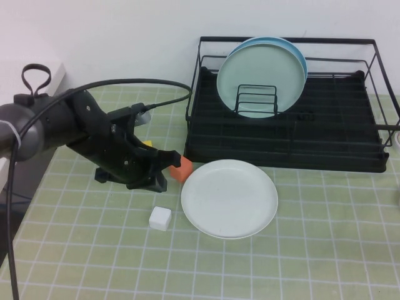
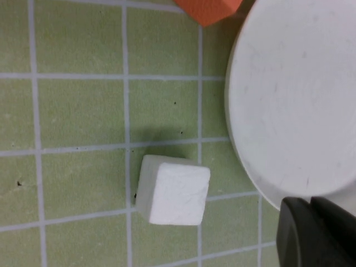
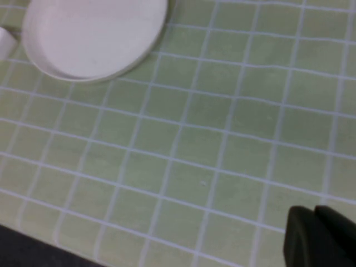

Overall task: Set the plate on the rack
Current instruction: Pick up the plate from the table

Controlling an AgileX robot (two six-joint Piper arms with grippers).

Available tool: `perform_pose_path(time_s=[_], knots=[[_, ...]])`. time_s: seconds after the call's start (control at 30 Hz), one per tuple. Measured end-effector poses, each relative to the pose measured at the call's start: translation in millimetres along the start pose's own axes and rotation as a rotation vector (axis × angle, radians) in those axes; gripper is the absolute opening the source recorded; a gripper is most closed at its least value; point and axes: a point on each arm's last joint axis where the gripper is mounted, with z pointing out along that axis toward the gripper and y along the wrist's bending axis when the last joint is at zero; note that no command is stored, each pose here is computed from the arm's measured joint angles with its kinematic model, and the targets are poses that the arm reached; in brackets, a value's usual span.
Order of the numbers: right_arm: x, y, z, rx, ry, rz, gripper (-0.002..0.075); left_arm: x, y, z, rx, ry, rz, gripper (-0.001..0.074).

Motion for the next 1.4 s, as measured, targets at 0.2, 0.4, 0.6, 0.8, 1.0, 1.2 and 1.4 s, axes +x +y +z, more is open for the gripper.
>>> perform_pose_path(time_s=[0.2,0.4,0.6,0.8,1.0,1.2,1.4], knots=[[-22,-1,33,-0.153,0.063,0.096,-0.0001,-1,0,0,-0.001,-0.008,-0.001,-0.0002],[-55,-7,91,-0.262,0.120,0.197,0.0000,-3,-10,-26,0.013,-0.061,0.029,-0.0001],[-80,14,156,-0.295,0.201,0.151,0.0000,2,-30,-90,0.027,-0.192,0.125,-0.0001],[-100,35,208,-0.308,0.236,0.132,0.0069,39,-41,-160,0.034,-0.332,0.190,-0.0001],[-113,35,246,-0.325,0.260,0.144,0.0340,94,-41,-211,0.062,-0.447,0.209,-0.0001],[-117,34,277,-0.345,0.301,0.189,0.0392,138,-37,-237,0.077,-0.533,0.240,-0.0001],[-112,34,293,-0.345,0.338,0.189,0.0393,163,-31,-246,0.059,-0.561,0.250,-0.0001]])
